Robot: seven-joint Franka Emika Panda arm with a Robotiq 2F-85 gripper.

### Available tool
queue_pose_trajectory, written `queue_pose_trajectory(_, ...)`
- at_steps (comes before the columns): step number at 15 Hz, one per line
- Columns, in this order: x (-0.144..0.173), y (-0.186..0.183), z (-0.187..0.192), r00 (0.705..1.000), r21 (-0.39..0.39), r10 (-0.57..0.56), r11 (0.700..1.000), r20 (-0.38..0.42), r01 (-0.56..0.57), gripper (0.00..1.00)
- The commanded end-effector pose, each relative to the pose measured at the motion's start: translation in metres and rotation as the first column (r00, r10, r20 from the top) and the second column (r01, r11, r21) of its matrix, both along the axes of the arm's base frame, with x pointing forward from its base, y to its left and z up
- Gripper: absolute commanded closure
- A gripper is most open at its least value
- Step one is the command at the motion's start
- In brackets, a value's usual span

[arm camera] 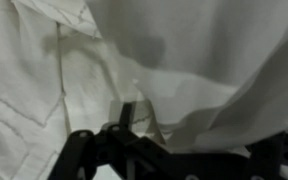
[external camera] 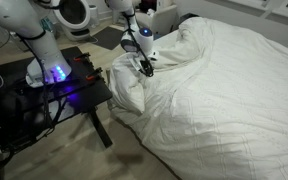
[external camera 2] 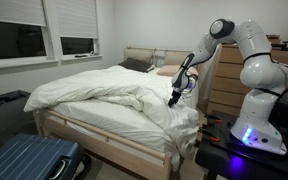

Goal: Straighten the beddings on the bottom right corner of the bed

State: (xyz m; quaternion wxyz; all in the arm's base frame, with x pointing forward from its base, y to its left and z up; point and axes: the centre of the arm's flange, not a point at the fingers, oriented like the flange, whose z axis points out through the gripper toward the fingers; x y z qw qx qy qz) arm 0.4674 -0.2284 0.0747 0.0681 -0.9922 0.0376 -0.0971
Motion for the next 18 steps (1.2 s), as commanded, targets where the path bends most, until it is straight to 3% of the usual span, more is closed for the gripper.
queue_pose_trajectory(1,0.006,-0.006,-0.018,1.0,-0.011,0.003,1.0,0.009,-0.003,0.27)
queue_pose_trajectory(2,0.008,-0.004,-0.018,1.0,-0.015,-0.008,1.0,-0.001,0.008,0.31)
queue_pose_trajectory(6,0.036,0.004,-0.002,0.99,-0.046,-0.138,0.989,-0.013,0.137,0.63)
queue_pose_trajectory(11,0.085,-0.003,0.065,0.923,-0.169,-0.383,0.908,0.032,0.382,0.99)
queue_pose_trajectory(14,0.101,0.006,0.112,0.873,-0.252,-0.479,0.837,0.094,0.486,1.0)
queue_pose_trajectory(18,0.109,0.022,0.141,0.838,-0.346,-0.537,0.771,0.095,0.534,1.0)
